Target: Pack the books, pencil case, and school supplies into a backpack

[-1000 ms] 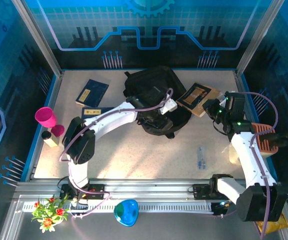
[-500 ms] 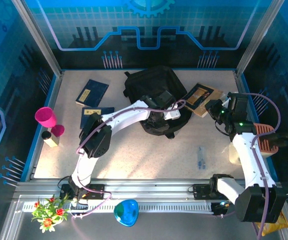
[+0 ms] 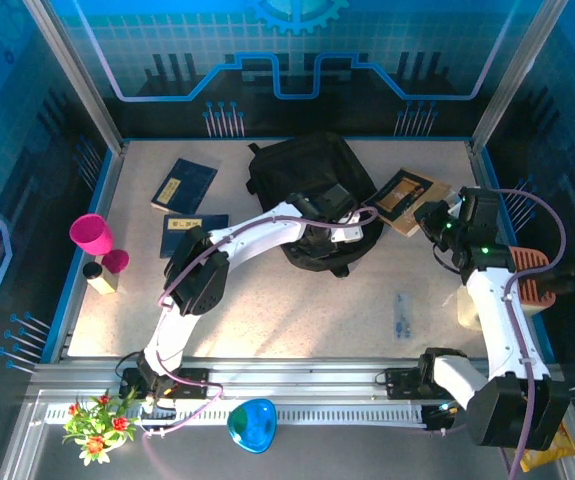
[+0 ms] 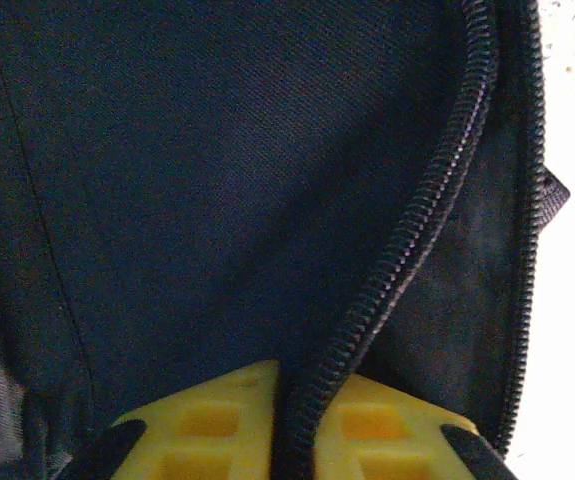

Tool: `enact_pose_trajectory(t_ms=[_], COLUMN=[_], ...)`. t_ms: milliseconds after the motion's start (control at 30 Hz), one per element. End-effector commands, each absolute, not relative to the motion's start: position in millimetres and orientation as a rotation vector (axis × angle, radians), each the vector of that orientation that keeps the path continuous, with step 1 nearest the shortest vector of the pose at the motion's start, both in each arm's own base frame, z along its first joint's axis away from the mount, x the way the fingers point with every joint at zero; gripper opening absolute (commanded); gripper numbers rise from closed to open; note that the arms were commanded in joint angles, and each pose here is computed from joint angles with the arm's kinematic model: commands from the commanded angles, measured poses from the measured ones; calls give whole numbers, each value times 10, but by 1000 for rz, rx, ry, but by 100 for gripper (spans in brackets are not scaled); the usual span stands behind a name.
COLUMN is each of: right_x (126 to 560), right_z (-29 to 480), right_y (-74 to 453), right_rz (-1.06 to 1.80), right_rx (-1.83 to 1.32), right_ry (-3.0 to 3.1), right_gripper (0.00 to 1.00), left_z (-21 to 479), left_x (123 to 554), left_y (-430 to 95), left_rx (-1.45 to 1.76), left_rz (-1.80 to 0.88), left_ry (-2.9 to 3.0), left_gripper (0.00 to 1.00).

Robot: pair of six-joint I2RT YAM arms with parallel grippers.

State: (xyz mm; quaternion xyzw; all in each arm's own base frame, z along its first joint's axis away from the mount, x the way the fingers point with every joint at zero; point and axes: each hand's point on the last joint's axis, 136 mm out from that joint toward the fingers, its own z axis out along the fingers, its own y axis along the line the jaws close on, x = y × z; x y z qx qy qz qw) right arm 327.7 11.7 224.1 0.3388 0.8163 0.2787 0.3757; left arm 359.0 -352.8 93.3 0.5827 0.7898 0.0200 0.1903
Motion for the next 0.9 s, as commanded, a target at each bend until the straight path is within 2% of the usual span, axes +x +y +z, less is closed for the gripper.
enact_pose_trajectory(t_ms=[0, 100, 300, 400, 567, 867], right_x=[3269, 3188, 2957, 2867, 2816, 3050], right_z=[2639, 2714, 2849, 2909, 2947, 2717], right_y=[-36, -111, -214, -208, -97, 569], right_rz=[643, 595, 505, 498, 550, 899], right_rx=[822, 845, 881, 885, 869, 831], right_ry=[1999, 2001, 1982, 1982, 2013, 2084], right_gripper=[9, 10, 10, 10, 11, 11], left_z=[1380, 1626, 2072, 2284, 2608, 3110], left_x=[3746, 3872, 4153, 4392, 4423, 4304], left_y=[-3591, -3530, -3320, -3187, -3278, -3346], left_rx=[1493, 1340, 978, 721, 629, 578], left_rz=[-3, -62, -145, -102, -164, -258], left_ry=[2145, 2129, 2129, 2068, 1935, 1750], left_gripper=[10, 6, 3, 3, 4, 1])
